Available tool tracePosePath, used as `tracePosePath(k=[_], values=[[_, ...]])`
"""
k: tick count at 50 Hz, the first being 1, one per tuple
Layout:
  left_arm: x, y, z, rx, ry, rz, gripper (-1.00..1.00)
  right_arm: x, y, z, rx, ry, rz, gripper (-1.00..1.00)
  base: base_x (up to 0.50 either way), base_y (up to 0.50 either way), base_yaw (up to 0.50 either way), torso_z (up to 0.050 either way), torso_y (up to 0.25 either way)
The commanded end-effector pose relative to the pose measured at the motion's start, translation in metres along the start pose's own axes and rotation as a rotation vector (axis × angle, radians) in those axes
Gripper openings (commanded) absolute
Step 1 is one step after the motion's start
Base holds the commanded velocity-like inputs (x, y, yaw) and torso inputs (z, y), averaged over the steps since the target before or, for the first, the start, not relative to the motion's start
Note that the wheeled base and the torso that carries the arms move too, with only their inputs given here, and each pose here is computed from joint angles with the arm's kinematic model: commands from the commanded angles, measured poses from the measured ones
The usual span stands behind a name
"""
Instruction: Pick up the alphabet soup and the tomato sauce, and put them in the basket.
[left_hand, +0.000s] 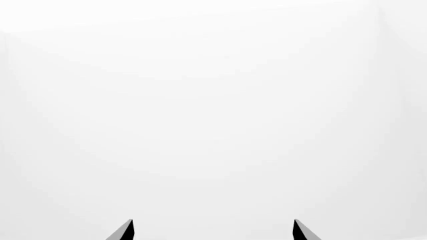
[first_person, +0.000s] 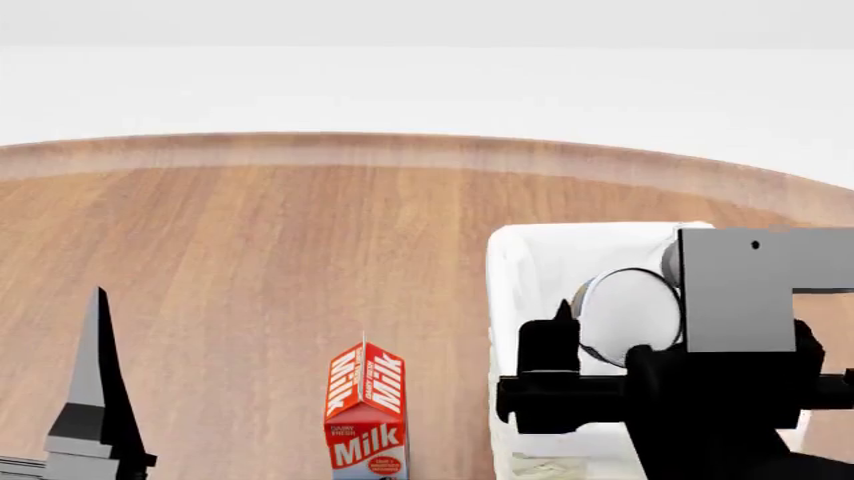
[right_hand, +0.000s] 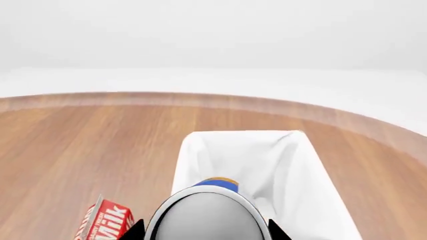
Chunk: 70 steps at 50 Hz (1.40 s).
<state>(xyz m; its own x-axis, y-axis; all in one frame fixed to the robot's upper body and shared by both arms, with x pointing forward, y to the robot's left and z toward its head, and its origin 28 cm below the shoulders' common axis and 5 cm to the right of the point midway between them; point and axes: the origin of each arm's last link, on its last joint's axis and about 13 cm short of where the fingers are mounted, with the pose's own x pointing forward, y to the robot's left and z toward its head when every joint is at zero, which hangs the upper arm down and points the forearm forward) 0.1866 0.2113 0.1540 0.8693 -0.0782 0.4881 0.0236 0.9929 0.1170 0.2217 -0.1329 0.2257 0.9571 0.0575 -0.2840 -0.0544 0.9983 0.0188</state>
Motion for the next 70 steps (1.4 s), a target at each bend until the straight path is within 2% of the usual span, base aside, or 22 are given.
tracePosePath(k=[1, 10, 28, 34, 51, 59, 70], values=[[0.000, 0.000, 0.001, 0.001, 0.000, 0.001, 1.00, 0.034, 0.000, 0.013, -0.009, -0.015, -0.012, -1.00, 0.00, 0.00, 0.00, 0.000, 0.000], [-0.001, 0.001, 0.002, 0.002, -0.002, 0.002, 1.00, 0.062, -0.002, 0.018, -0.014, -0.007, -0.025, -1.00, 0.00, 0.00, 0.00, 0.000, 0.000], [0.001, -0.001, 0.002, 0.005, 0.000, -0.005, 1.00, 0.117, -0.012, 0.024, 0.050, 0.008, -0.079, -1.00, 0.00, 0.00, 0.00, 0.000, 0.001], [0.002, -0.001, 0.002, 0.003, -0.001, -0.006, 1.00, 0.135, -0.013, 0.030, 0.043, -0.006, -0.091, -1.00, 0.00, 0.00, 0.00, 0.003, 0.002], [0.001, 0.000, 0.002, 0.001, 0.001, -0.005, 1.00, 0.173, -0.016, 0.029, 0.034, 0.017, -0.173, -1.00, 0.00, 0.00, 0.00, 0.000, 0.001], [0.001, 0.000, 0.002, 0.001, 0.001, -0.004, 1.00, 0.185, -0.022, 0.025, 0.044, 0.041, -0.221, -1.00, 0.00, 0.00, 0.00, 0.000, 0.000], [0.001, 0.000, 0.001, 0.000, 0.002, -0.007, 1.00, 0.195, -0.025, 0.020, 0.013, 0.047, -0.260, -1.00, 0.00, 0.00, 0.00, 0.000, 0.001]])
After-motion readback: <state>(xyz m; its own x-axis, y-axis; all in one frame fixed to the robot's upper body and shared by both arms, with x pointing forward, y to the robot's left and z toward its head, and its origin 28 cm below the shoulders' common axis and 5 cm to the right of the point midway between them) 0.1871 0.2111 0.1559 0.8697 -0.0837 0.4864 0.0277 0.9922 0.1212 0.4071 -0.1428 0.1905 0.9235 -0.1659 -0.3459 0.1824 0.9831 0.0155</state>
